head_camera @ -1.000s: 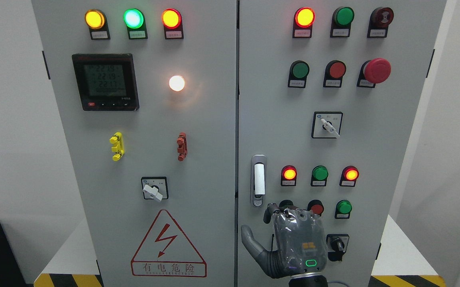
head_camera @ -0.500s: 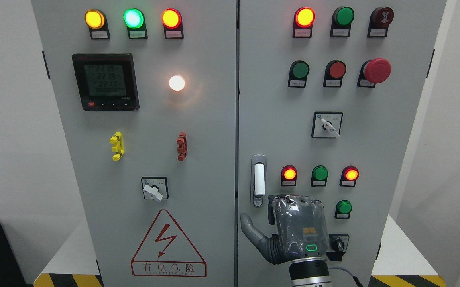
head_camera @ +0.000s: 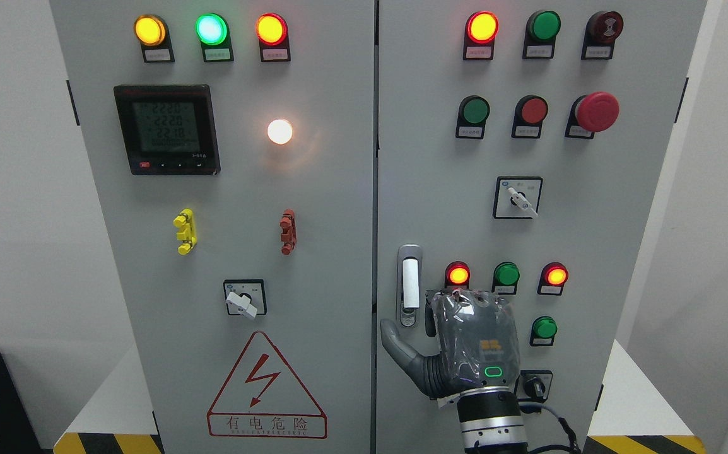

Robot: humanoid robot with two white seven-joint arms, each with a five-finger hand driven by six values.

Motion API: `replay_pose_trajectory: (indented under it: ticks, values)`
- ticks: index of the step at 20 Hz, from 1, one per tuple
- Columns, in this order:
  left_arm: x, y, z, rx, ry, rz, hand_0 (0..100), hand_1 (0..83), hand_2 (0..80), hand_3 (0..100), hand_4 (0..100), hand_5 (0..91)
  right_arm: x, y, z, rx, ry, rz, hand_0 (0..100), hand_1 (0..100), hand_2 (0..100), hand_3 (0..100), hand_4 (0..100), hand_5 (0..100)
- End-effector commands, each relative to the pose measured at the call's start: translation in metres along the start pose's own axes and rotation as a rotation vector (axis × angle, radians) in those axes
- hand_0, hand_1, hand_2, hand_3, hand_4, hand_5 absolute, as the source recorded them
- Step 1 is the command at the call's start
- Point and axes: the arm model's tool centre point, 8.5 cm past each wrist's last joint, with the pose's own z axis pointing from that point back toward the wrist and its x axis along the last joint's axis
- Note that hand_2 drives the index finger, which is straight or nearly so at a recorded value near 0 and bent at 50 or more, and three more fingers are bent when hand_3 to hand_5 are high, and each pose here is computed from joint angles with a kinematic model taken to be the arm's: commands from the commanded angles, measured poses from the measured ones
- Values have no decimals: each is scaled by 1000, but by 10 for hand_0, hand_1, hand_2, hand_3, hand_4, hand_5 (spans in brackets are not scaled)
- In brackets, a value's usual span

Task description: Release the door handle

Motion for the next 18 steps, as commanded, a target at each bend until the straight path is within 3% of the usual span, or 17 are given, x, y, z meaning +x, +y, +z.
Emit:
replay_pose_trajectory:
  ticks: [1,18]
  values:
    - [7,-1,-1,-3,-18,-22,0,0,23,85,12,0,-1,4,-7,6,0,7,173,277,867,1000,998,918]
    - [7,-1,-1,-3,-18,-22,0,0,22,85,12,0,-15,2,-13,-3,42,17,205,330,867,1000,998,917]
